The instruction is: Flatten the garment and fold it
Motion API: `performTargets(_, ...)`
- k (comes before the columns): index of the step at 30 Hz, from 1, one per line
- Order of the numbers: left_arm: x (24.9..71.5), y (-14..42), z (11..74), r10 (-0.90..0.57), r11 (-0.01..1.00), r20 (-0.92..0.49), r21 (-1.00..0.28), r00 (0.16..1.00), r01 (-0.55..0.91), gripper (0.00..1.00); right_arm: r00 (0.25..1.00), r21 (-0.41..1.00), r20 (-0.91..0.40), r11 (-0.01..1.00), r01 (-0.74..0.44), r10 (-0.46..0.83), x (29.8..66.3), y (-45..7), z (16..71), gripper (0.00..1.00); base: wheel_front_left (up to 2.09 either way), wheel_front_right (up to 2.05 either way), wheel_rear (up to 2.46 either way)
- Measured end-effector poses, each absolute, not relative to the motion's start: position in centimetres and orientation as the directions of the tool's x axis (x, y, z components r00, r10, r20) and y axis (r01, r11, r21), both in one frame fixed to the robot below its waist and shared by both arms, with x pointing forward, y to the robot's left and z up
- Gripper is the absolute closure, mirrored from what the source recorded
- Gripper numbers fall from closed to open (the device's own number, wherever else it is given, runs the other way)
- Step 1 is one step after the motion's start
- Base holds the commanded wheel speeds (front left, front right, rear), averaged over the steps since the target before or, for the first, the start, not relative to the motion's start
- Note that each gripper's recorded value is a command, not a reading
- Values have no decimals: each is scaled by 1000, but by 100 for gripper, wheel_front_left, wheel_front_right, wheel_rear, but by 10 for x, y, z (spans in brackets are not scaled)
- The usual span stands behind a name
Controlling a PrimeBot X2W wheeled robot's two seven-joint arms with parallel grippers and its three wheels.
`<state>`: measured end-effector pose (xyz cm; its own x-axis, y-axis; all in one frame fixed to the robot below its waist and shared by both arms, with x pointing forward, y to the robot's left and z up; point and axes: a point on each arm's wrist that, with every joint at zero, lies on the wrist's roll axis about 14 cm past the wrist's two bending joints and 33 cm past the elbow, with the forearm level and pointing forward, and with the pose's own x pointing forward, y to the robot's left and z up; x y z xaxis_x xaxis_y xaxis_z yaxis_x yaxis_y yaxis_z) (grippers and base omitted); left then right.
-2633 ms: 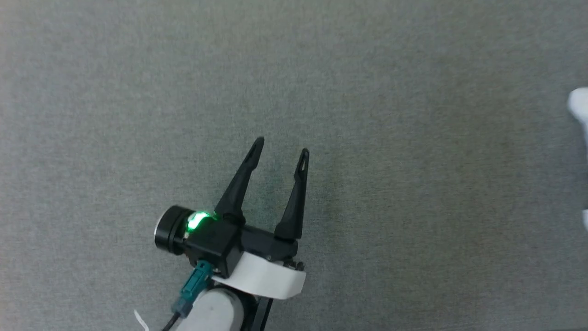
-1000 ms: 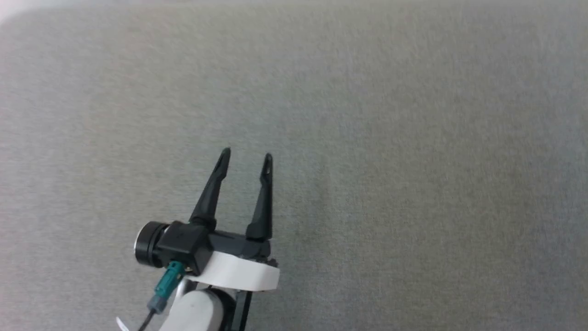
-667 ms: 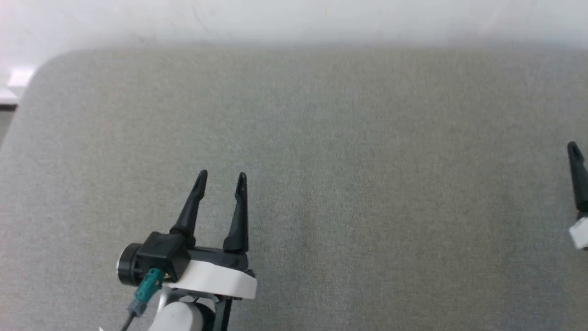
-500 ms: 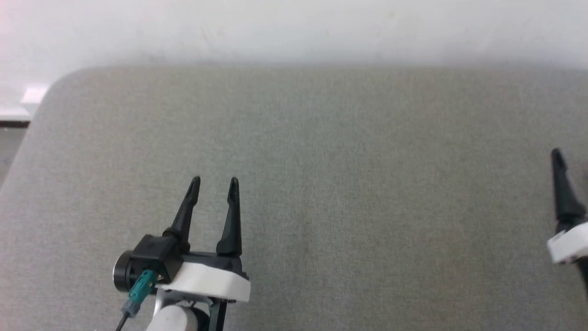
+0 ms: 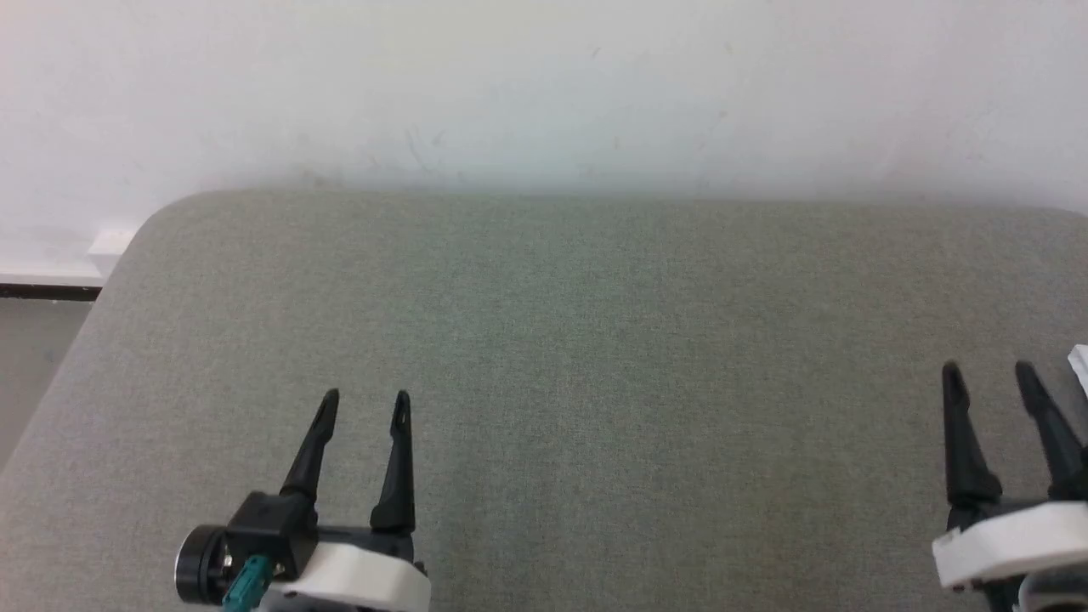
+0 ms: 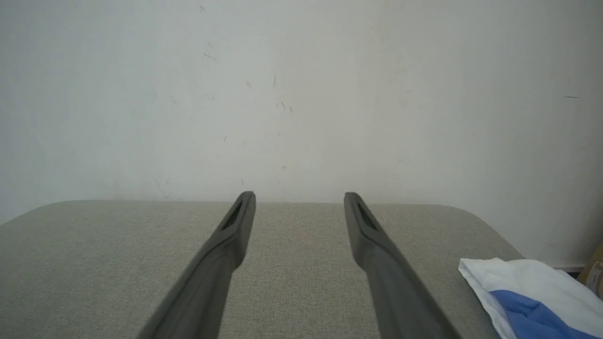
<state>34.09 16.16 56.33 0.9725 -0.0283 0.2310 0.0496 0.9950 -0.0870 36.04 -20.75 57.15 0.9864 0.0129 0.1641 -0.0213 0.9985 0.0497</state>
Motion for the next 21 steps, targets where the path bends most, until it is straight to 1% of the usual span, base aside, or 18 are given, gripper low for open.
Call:
performTargets(6, 331, 166, 554, -13, 996, 208, -84, 978, 31, 0, 993, 59, 121, 998, 3, -10, 345, -211, 548, 0, 0, 0, 0)
performTargets(10, 332, 161, 551, -33, 995, 199, -91, 980, 52, 0, 995, 101, 101, 995, 7, -17, 345, -211, 536, 0, 0, 0, 0)
performTargets(17, 336, 153, 544, -40, 985, 176, -156, 984, 68, 0, 996, 102, 88, 995, 17, -26, 346, -214, 531, 0, 0, 0, 0)
performTargets(21, 337, 152, 538, -52, 986, 157, -150, 986, 76, 0, 996, 103, 82, 994, 21, -29, 346, -215, 528, 0, 0, 0, 0)
